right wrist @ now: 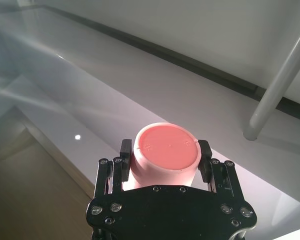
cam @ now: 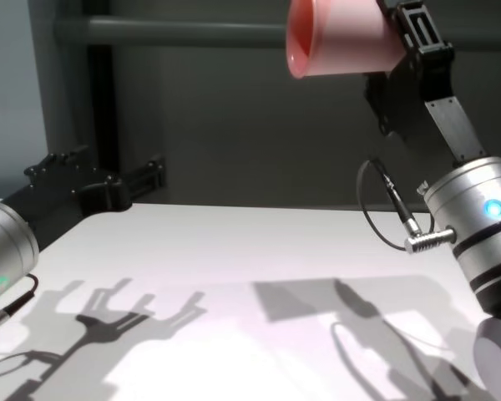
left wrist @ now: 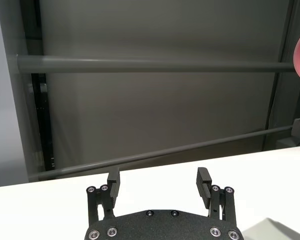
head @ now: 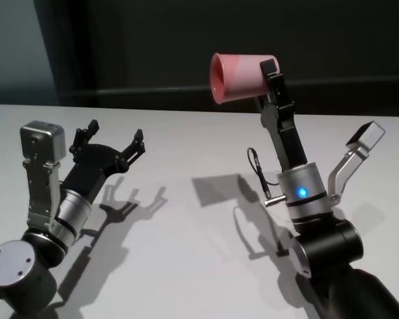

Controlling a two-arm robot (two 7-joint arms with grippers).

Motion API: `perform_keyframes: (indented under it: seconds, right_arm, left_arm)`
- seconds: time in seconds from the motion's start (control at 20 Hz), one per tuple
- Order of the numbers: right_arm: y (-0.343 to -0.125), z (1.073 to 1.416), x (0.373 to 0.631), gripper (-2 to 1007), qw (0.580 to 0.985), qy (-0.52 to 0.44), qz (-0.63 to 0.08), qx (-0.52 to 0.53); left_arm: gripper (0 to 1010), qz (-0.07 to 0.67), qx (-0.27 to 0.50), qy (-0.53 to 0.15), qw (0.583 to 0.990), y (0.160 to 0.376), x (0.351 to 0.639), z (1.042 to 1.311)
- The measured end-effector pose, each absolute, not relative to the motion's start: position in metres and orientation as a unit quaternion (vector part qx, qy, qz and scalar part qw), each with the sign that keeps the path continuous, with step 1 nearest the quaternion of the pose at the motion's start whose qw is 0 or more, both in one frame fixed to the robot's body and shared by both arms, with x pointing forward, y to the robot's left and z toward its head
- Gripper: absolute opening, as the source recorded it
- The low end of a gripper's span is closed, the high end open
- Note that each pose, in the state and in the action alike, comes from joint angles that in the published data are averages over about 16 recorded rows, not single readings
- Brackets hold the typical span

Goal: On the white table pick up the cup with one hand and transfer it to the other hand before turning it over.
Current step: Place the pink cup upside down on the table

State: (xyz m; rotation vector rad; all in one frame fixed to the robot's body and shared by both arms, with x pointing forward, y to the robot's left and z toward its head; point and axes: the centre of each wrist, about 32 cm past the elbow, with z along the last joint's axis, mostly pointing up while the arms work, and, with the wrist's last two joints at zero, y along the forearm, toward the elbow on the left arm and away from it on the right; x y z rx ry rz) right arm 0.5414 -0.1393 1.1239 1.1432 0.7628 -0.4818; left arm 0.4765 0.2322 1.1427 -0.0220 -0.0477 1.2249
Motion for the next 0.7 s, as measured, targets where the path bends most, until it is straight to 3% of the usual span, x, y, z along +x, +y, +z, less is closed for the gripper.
perform_keyframes:
  seconds: [0.7]
  right_arm:
    - [-0.145,1.166,0.538,765,0.851,0.198,-0.332,0.354]
  left_arm:
    - [1003,0.576,-0.01,-0.023,0.817,0.232,0.477,1.144]
